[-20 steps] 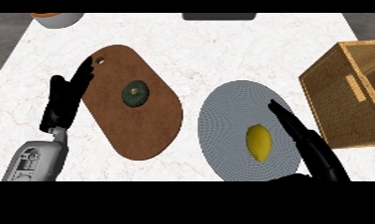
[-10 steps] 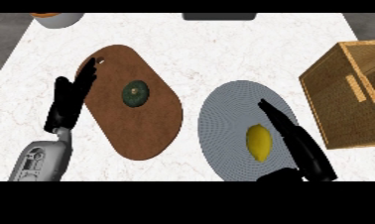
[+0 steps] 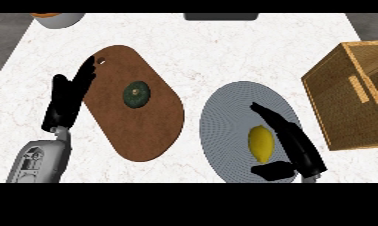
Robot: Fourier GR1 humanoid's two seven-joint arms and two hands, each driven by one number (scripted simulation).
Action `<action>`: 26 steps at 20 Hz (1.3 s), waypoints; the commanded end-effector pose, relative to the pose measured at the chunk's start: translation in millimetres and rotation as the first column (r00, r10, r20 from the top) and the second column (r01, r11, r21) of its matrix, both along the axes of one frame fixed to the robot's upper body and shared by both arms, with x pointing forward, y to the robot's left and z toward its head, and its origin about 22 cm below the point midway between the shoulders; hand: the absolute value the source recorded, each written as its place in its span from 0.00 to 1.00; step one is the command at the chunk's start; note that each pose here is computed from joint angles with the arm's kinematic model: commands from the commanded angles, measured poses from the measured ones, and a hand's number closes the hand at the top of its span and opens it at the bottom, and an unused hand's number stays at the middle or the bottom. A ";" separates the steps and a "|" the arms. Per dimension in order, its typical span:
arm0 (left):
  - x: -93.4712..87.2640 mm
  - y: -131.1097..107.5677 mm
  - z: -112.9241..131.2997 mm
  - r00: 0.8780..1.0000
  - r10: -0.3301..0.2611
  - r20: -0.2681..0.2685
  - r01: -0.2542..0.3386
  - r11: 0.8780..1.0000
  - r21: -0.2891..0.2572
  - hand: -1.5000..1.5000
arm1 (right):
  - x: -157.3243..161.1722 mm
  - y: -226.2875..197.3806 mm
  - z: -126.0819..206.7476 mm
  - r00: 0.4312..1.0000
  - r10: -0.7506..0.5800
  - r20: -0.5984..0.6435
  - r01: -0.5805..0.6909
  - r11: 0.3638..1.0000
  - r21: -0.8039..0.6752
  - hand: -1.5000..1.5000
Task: Pick the lemon from the placemat and place it in the basket
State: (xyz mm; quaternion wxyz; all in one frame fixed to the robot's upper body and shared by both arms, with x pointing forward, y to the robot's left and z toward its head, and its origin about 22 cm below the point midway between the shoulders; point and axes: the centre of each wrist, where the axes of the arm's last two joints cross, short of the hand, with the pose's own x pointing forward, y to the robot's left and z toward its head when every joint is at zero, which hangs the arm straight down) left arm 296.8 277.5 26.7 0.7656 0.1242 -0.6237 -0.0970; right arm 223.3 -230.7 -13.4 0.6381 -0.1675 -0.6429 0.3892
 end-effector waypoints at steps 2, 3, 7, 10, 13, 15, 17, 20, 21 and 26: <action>8.2 17.8 -5.9 1.000 0.011 0.002 -0.011 1.000 -0.004 0.50 | -3.7 7.7 -23.2 0.997 0.046 0.058 -0.042 0.996 -0.078 1.00; -6.1 2.0 0.8 1.000 0.000 0.014 0.000 1.000 0.011 0.50 | -6.5 -2.6 -15.1 0.996 0.030 0.083 -0.022 0.995 -0.095 1.00; 6.8 16.9 -3.9 1.000 0.028 0.003 -0.028 0.999 0.018 0.50 | 6.7 -11.9 -8.4 0.988 0.052 0.143 -0.029 0.988 -0.155 1.00; -9.8 0.5 -1.6 1.000 -0.005 -0.012 0.005 1.000 0.013 0.50 | -6.3 5.7 -23.4 0.983 0.058 0.172 -0.026 0.983 -0.184 1.00; 6.0 4.1 -6.1 1.000 -0.009 -0.013 0.009 1.000 0.019 0.50 | 9.9 42.3 -2.5 0.992 0.014 0.129 0.033 0.934 -0.355 1.00; 8.6 -11.8 9.6 1.000 -0.024 -0.008 0.024 1.000 -0.002 0.50 | 17.7 50.1 -9.1 0.997 -0.048 0.064 0.073 0.864 -0.497 1.00; 6.9 -12.0 3.2 1.000 -0.010 0.002 0.010 1.000 0.004 0.50 | 22.9 53.3 -0.9 0.994 -0.105 0.003 0.083 0.762 -0.643 1.00; 1.4 2.6 0.3 1.000 -0.027 -0.013 0.027 1.000 -0.003 0.50 | 41.3 96.2 29.5 0.994 -0.106 0.032 0.098 0.710 -0.697 1.00; 6.8 6.0 2.4 1.000 -0.015 0.008 0.015 1.000 -0.011 0.50 | 41.5 118.1 32.6 0.994 -0.090 0.056 0.103 0.710 -0.697 1.00; 3.7 9.6 -10.9 1.000 0.002 0.025 -0.003 1.000 0.024 0.50 | 31.1 125.7 63.2 0.987 -0.145 0.067 0.159 0.882 -0.444 1.00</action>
